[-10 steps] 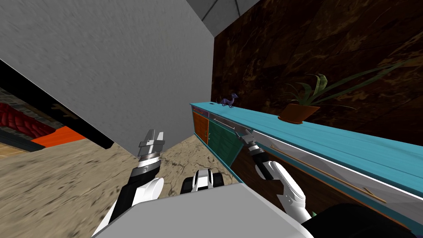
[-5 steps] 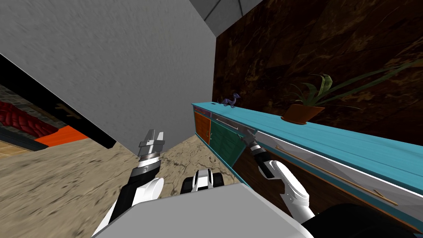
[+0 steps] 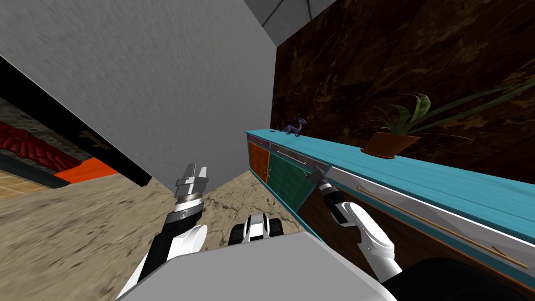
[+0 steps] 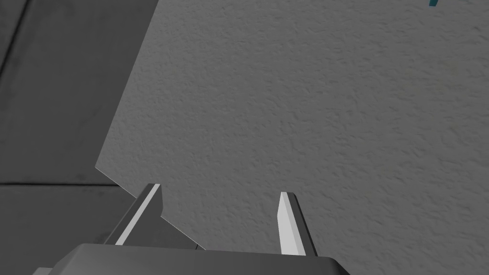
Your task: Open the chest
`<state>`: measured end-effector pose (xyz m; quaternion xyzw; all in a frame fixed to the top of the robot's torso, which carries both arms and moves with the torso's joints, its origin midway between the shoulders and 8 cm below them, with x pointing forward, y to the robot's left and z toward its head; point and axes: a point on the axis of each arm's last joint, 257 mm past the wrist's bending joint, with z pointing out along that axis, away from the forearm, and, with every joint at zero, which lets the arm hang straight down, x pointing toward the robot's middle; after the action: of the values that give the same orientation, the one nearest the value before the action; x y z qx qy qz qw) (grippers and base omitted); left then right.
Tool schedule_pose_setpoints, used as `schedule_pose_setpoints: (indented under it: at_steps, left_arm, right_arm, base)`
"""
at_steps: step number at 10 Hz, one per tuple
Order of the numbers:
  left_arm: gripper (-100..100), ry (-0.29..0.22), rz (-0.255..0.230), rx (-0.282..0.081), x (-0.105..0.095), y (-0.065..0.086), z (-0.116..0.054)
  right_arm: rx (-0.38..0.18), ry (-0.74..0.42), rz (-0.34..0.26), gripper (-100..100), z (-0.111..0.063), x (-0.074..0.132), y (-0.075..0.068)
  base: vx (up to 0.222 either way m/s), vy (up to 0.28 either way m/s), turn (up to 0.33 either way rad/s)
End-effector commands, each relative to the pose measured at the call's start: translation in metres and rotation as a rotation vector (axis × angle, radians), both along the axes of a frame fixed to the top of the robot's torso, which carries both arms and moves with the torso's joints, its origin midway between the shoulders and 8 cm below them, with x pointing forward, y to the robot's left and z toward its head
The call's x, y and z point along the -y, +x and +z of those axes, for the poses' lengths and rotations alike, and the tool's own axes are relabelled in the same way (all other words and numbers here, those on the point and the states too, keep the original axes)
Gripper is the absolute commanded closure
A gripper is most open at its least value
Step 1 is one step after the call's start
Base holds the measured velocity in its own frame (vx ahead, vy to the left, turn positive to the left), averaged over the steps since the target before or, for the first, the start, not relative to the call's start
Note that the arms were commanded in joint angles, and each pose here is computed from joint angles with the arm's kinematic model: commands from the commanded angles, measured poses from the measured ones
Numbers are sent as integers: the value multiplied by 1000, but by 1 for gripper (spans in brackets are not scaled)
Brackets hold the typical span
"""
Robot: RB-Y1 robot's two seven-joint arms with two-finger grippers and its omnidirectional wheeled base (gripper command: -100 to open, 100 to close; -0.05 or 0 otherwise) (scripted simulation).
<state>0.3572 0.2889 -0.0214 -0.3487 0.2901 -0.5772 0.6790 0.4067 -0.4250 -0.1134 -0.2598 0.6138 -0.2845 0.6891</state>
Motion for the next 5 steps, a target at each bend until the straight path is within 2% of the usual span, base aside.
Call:
schedule_pose_setpoints:
  at_steps: [1,2,5]
  left_arm:
    - [0,0,0,0,0,0,0]
    - [0,0,0,0,0,0,0]
    - [0,0,0,0,0,0,0]
  right_arm:
    - [-31,-156,-44,-100,-6,18,2]
    - [-31,-159,-44,-100,-6,18,2]
    - [-62,-318,-84,-100,-11,37,3]
  base:
    - [4,79,37]
    - [13,53,9]
    - [17,55,28]
